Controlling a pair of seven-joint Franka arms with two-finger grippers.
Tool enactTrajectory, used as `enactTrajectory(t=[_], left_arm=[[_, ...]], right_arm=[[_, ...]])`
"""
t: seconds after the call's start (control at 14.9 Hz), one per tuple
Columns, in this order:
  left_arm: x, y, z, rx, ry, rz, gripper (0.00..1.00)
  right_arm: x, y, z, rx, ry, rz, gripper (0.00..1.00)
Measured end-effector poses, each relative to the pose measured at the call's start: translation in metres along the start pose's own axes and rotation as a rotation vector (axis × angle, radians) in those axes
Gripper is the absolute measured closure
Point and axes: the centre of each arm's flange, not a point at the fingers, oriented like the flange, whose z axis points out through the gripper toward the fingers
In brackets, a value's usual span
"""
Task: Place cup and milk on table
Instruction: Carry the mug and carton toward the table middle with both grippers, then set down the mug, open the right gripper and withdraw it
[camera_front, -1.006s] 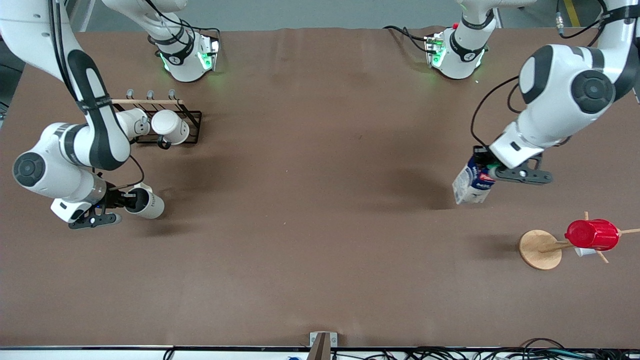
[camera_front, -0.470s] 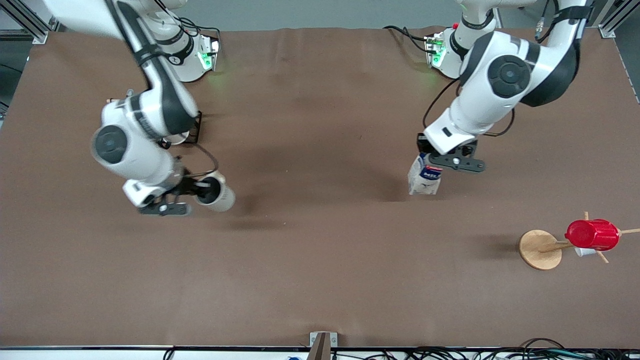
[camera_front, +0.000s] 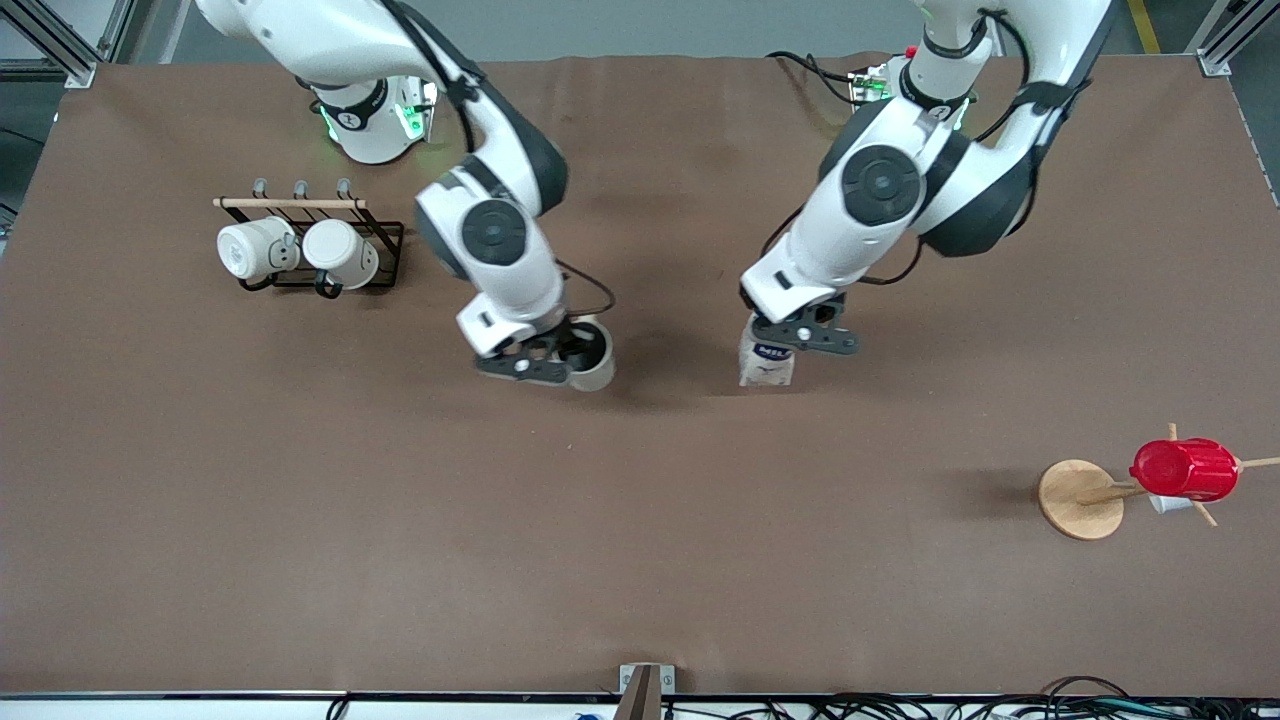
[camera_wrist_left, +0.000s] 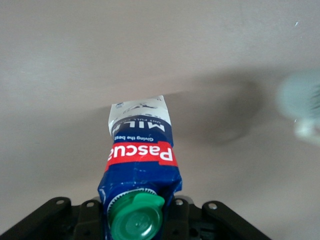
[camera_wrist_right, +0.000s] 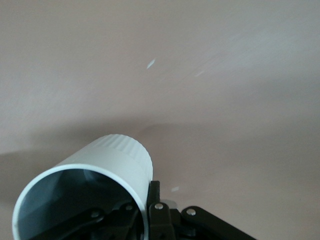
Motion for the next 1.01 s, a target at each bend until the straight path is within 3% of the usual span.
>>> enactTrajectory(t=[0.2, 0.47, 0.6, 0.8, 1.01], left_arm=[[0.006, 0.034, 0.025, 0.007, -0.015, -0.016, 0.78], [0.008, 0.050, 0.047, -0.023, -0.059, 0.002, 0.78], [0.007, 0.054, 0.051, -0.027, -0.067, 0.007, 0.77], [0.006, 0.056, 0.054, -0.027, -0.072, 0.012, 0.77], [0.009, 0.057, 0.053, -0.033, -0.071, 0.013, 0.77]], right_arm=[[-0.025, -0.025, 0.044, -0.014, 0.003, -0.005, 0.96], [-0.026, -0.027, 0.065, -0.032, 0.020, -0.003, 0.92], [-0.025, -0.027, 0.065, -0.030, 0.022, -0.003, 0.78], [-0.024, -0.034, 0.054, -0.005, 0.028, -0.005, 0.48], [-0.012, -0.033, 0.015, 0.021, 0.055, 0.006, 0.21]])
